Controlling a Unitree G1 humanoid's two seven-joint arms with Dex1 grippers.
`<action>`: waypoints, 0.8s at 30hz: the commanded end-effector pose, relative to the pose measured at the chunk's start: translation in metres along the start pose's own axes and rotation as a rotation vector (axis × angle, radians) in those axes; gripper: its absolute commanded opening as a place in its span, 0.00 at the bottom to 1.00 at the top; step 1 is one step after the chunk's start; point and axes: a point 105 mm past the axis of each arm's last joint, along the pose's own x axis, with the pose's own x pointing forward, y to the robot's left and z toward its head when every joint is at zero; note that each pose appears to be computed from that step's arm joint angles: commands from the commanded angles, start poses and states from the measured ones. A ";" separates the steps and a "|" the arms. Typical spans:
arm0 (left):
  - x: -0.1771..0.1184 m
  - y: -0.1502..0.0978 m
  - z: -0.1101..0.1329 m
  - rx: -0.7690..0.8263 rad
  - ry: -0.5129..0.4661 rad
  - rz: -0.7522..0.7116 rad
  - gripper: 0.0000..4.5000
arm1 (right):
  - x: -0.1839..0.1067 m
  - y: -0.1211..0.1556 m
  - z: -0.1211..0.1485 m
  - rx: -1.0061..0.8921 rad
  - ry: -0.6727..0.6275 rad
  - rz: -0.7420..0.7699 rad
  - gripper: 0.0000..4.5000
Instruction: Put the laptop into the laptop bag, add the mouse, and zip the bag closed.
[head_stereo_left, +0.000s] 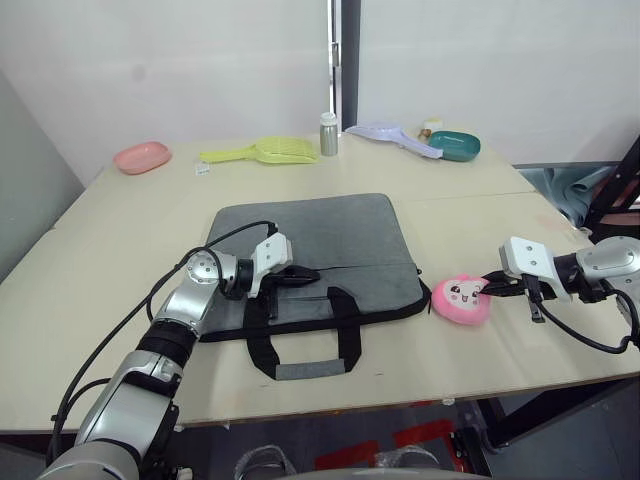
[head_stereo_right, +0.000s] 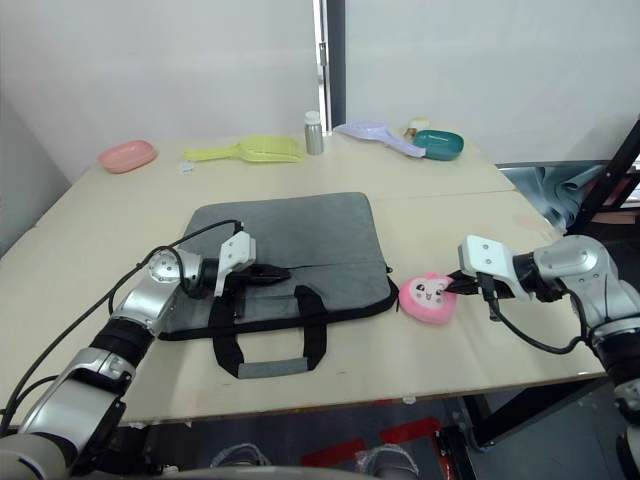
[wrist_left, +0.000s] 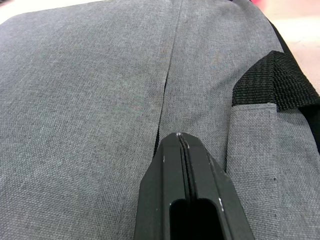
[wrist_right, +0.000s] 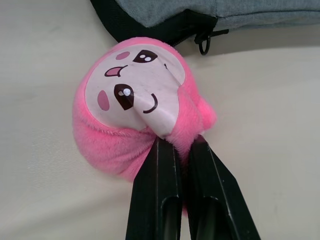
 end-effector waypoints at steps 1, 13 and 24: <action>-0.007 -0.051 -0.078 -0.224 0.238 -0.127 0.00 | -0.010 -0.011 0.007 -0.007 0.001 -0.028 0.00; -0.007 -0.052 -0.076 -0.227 0.229 -0.113 0.00 | 0.003 0.039 0.013 -0.033 -0.056 0.125 0.21; -0.004 -0.051 -0.075 -0.226 0.224 -0.111 0.00 | -0.050 0.025 0.003 0.188 -0.089 -0.135 1.00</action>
